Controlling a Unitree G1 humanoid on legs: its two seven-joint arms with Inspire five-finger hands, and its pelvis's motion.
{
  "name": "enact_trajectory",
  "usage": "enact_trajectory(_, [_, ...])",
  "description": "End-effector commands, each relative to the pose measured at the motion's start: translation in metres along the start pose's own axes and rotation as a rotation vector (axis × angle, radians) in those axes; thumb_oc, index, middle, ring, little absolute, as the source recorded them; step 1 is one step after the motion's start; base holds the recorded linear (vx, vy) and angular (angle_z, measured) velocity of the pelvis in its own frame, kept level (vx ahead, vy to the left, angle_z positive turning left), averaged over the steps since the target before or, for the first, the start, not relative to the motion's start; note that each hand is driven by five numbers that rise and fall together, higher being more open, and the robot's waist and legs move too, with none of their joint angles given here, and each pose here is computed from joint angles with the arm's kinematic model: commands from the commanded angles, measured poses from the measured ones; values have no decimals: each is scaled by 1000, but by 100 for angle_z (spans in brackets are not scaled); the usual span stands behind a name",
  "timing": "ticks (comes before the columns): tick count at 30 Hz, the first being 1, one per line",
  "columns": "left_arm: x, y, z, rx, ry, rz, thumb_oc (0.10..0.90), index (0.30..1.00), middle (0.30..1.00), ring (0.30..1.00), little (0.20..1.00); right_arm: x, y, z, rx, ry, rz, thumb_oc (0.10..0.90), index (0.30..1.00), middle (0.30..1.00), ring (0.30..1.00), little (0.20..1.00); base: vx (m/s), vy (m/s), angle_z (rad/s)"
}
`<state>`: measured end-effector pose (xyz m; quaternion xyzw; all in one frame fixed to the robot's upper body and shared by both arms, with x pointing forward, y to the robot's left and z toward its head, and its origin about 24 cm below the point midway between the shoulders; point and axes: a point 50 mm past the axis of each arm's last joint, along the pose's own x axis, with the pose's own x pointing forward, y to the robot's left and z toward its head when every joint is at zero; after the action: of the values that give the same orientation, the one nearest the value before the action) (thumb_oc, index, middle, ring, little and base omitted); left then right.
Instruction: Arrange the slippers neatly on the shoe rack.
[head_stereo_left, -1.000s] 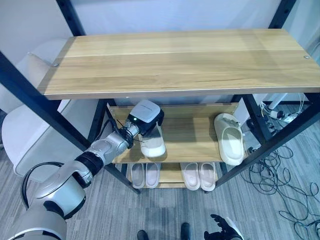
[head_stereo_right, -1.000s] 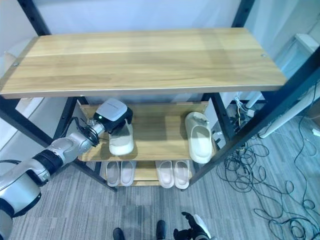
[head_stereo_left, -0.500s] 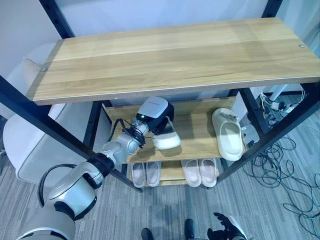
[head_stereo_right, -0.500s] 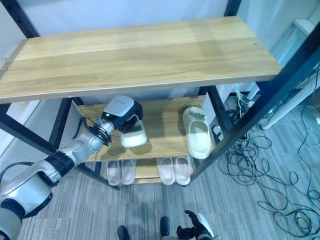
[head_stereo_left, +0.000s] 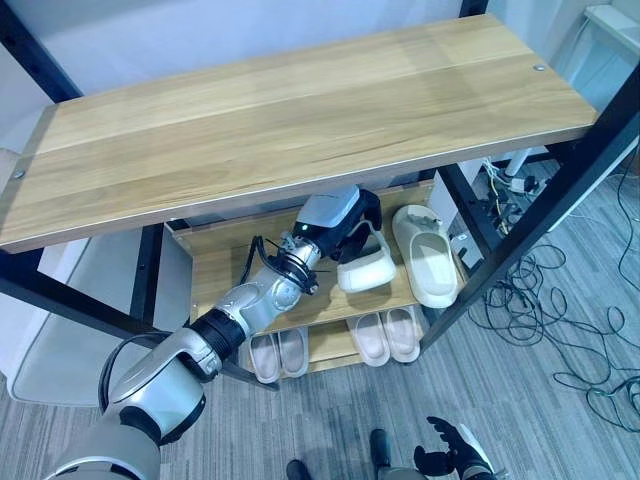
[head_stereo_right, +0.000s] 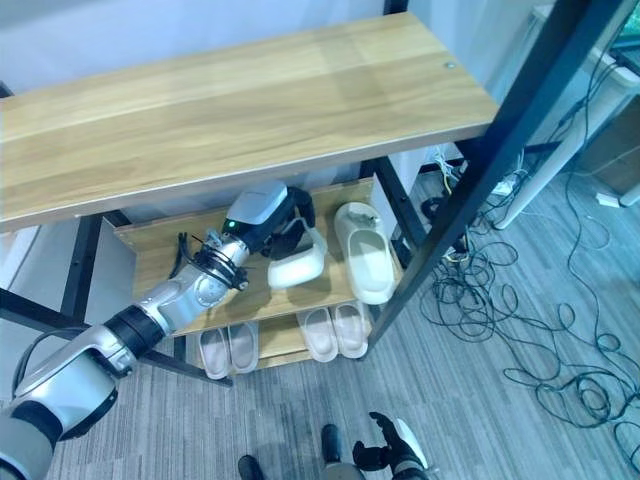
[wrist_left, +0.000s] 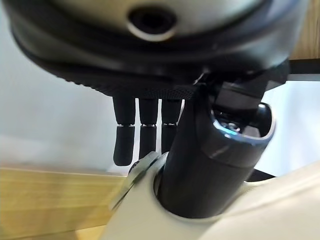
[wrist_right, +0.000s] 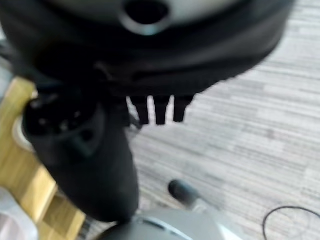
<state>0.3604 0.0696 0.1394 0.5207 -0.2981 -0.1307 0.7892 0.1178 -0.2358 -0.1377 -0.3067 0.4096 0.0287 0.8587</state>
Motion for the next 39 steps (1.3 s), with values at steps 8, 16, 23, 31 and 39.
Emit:
enact_trajectory(8, [49,82,-9,142,33,268,400,300,300,300,300,-16,-3,-31,-34,62,26,800,900,900,900,900,5,-14,-8])
enact_trajectory(16, [54,87,-12,180,54,263,400,300,300,300,300,-16,-2,-33,-33,67,33,800,900,900,900,900,0,-5,-2])
enact_trajectory(23, [58,92,-9,243,39,285,400,300,300,300,300,-16,-3,-33,-28,62,27,800,900,900,900,900,3,-6,-3])
enact_trajectory(31, [59,86,-1,193,19,288,800,900,900,900,900,-17,-2,-35,-17,71,21,800,900,900,900,900,4,-8,-8])
enact_trajectory(39, [48,62,1,2,50,303,800,900,900,900,900,-17,2,-32,-2,70,13,800,900,900,900,900,-6,-4,1])
